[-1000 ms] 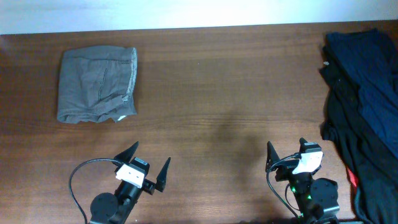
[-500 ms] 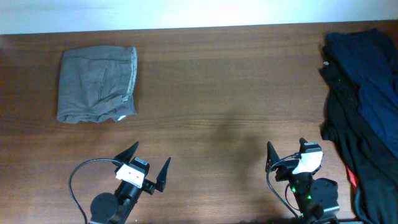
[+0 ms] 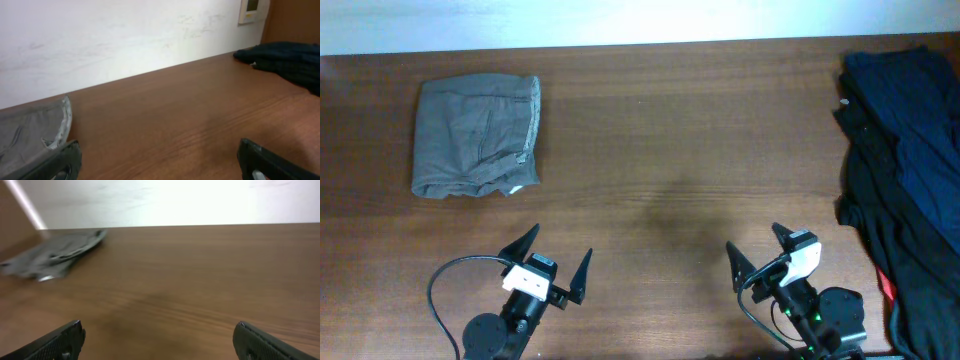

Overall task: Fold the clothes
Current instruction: 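Reach the right gripper into the dark clothes pile and grasp navy shorts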

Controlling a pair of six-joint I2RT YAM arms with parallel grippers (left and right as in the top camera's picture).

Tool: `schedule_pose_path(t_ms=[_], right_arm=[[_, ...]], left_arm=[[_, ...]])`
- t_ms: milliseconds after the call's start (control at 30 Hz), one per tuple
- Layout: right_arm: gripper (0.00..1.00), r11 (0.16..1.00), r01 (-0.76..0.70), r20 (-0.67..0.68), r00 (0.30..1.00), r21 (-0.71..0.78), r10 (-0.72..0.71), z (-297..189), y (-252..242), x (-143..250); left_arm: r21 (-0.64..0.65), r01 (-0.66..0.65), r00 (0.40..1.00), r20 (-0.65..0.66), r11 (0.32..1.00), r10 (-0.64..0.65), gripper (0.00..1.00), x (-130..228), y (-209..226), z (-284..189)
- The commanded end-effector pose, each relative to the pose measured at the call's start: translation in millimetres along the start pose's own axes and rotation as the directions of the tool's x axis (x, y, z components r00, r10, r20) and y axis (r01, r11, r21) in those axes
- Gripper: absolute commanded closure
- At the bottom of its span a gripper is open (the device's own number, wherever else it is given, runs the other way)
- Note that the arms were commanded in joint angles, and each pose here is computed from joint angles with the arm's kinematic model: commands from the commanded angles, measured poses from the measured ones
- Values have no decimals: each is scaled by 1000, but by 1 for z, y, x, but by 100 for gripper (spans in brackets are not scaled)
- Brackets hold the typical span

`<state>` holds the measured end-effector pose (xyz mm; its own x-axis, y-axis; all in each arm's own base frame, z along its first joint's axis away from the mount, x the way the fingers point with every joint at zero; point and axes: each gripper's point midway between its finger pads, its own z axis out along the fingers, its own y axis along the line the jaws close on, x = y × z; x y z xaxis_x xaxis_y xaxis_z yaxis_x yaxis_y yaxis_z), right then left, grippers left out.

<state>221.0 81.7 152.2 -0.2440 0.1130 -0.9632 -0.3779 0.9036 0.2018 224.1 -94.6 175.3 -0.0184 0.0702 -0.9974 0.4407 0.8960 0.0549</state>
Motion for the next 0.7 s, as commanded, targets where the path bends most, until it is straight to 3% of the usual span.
schedule_pose_path(t_ms=[0,167,233,400,533,667], right_arm=[[1,993,-50,31,998,-111,54,-8,22,-20],[1,999,-48,81,995,-23,50,-18,15,-64],[1,994,-110,64,992,27,108,-22,11,-84],[1,971,-153,-127,976,186,178,-24,0,-119],[1,964,-123,-308,931,236,195,-13,0,-144],[1,952,-123,-475,844,280,249,2,-1,-161]], left_arm=[[-4,-14,999,31,1000,14,1,-6,0,0],[56,93,992,82,994,-98,1,-24,-8,-3],[58,117,989,87,991,-122,1,-35,-8,-6],[-25,81,991,112,996,-78,1,-84,6,-18],[-69,94,996,-8,993,-94,1,-107,15,-18],[-80,119,960,-246,990,-135,1,-120,20,5]])
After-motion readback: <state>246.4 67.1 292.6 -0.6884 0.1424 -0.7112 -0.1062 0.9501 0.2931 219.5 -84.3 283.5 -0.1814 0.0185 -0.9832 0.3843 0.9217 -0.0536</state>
